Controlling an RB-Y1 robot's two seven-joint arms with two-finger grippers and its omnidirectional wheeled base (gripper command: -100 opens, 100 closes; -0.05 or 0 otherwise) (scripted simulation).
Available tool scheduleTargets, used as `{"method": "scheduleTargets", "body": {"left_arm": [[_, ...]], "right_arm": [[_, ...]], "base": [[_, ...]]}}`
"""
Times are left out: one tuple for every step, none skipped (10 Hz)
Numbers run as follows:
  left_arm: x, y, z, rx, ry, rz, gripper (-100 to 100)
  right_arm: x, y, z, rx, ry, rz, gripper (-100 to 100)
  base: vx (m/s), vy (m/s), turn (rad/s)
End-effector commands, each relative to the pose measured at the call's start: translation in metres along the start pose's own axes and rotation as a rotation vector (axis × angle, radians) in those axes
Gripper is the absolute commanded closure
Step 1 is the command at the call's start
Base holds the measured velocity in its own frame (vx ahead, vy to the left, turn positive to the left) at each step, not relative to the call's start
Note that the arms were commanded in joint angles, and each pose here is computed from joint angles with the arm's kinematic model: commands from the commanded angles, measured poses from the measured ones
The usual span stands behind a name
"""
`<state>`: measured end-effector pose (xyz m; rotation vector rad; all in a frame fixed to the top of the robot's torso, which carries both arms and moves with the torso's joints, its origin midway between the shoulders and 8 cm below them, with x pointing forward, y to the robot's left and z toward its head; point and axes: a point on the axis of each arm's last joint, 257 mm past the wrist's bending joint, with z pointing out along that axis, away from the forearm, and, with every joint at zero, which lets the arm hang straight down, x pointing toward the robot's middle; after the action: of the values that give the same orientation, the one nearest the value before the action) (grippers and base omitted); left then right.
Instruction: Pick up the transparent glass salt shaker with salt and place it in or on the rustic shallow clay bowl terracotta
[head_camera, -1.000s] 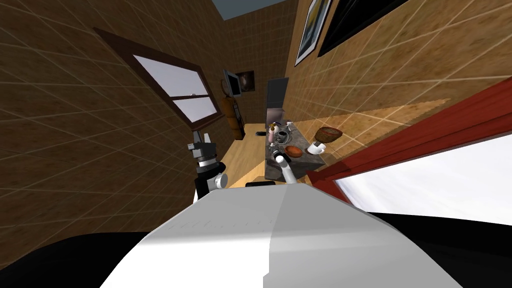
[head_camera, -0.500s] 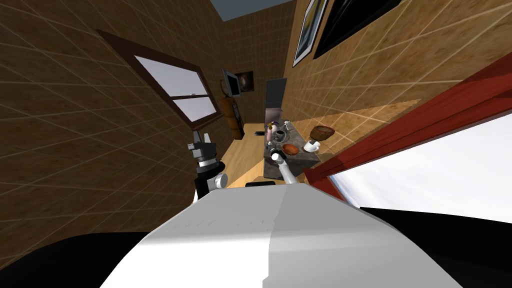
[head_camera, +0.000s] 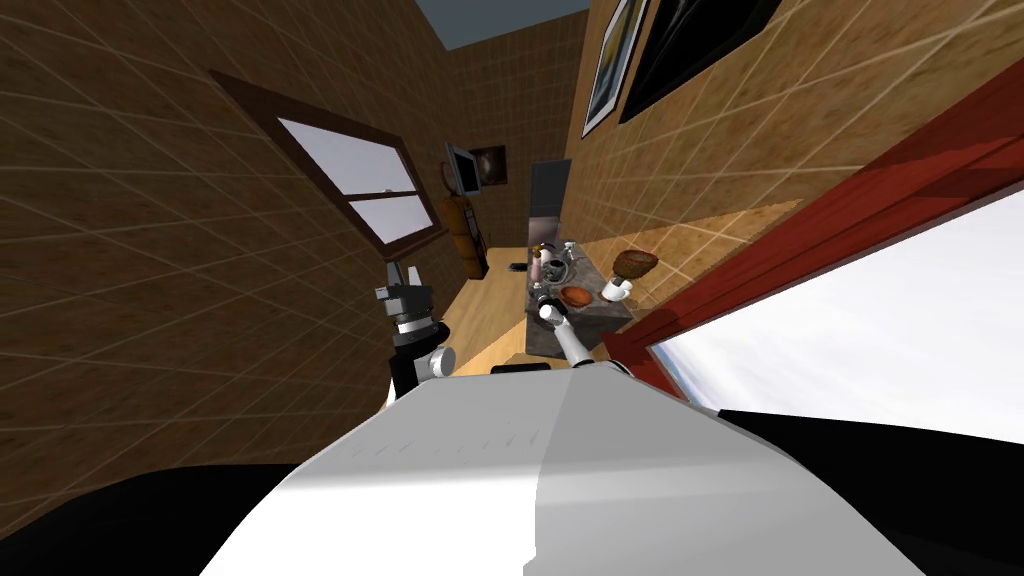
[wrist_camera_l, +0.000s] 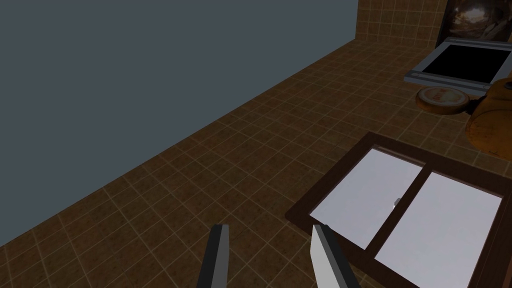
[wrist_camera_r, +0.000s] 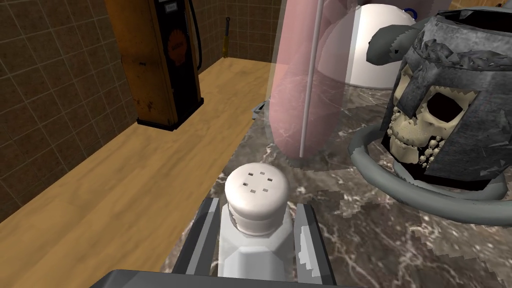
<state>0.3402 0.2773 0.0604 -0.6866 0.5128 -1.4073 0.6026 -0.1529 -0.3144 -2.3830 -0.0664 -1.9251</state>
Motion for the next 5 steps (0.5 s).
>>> {"method": "scheduleTargets", "body": {"left_arm": [[0.000,0.000,0.000,0.000,0.000,0.000,0],[0.000,0.000,0.000,0.000,0.000,0.000,0],[0.000,0.000,0.000,0.000,0.000,0.000,0],[0.000,0.000,0.000,0.000,0.000,0.000,0],[0.000,0.000,0.000,0.000,0.000,0.000,0]], "right_arm": [[0.013,-0.007,0.010,0.002,0.024,-0.010,100],[0.002,-0.009,0.011,0.005,0.001,-0.006,100],[0.016,-0.015,0.019,0.007,0.027,-0.010,100],[0.014,-0.018,0.021,0.012,0.019,-0.013,100],[0.009,-0.017,0.021,0.011,0.008,-0.014,100]], "base": [[-0.059,-0.024,-0.024],[-0.053,-0.036,-0.004],[-0.087,-0.054,-0.022],[-0.075,-0.042,-0.010],[-0.024,-0.014,0.003]]}}
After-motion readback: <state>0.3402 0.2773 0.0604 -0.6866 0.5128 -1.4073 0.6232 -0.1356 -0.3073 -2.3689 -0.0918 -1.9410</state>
